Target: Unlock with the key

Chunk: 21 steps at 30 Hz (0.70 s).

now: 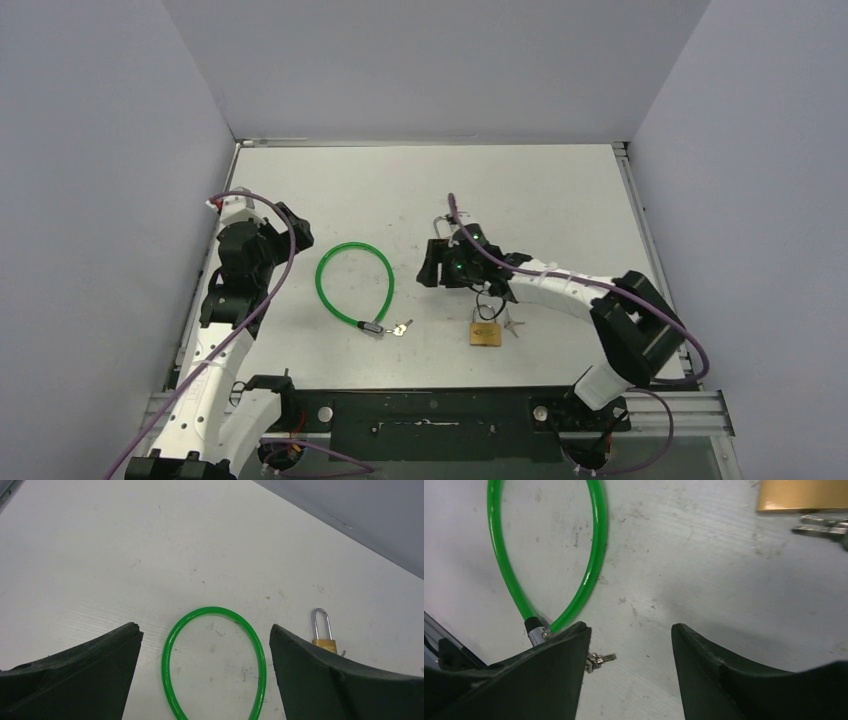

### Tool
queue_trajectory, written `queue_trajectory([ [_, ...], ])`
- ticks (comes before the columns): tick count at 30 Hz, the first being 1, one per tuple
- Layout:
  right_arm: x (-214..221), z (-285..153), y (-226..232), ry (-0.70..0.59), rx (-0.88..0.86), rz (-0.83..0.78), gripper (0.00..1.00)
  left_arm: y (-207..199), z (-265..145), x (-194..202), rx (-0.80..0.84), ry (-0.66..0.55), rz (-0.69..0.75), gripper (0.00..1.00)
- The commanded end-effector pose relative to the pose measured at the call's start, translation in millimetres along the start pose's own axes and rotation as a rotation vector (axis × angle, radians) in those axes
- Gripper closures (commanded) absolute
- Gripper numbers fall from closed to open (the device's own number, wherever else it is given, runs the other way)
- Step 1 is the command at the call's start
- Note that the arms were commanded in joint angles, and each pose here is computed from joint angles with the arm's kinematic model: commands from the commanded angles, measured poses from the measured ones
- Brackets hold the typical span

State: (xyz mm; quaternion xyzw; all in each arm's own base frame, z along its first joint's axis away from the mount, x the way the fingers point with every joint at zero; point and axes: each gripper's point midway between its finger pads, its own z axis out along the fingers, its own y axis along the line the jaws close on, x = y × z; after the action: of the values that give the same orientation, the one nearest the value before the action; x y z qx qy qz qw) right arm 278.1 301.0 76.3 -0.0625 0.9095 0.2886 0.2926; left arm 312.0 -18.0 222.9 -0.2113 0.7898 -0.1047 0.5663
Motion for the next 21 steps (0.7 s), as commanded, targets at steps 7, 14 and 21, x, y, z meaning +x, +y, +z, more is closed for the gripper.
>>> queue_trajectory([
  [7,50.8,20.6,63.6,0.145,-0.017,-0.431,0.50,-1.2,-7.2,-10.3,0.003,-0.043,-0.037,0.03],
  [14,80.2,29.4,67.0,0.251,-0.022,-0.660,0.55,0.7,-9.5,-11.0,-0.004,-0.049,-0.040,0.03],
  [21,96.3,33.4,68.6,0.300,-0.040,-0.722,0.64,1.5,-9.1,-9.3,-0.007,-0.045,-0.039,0.03],
])
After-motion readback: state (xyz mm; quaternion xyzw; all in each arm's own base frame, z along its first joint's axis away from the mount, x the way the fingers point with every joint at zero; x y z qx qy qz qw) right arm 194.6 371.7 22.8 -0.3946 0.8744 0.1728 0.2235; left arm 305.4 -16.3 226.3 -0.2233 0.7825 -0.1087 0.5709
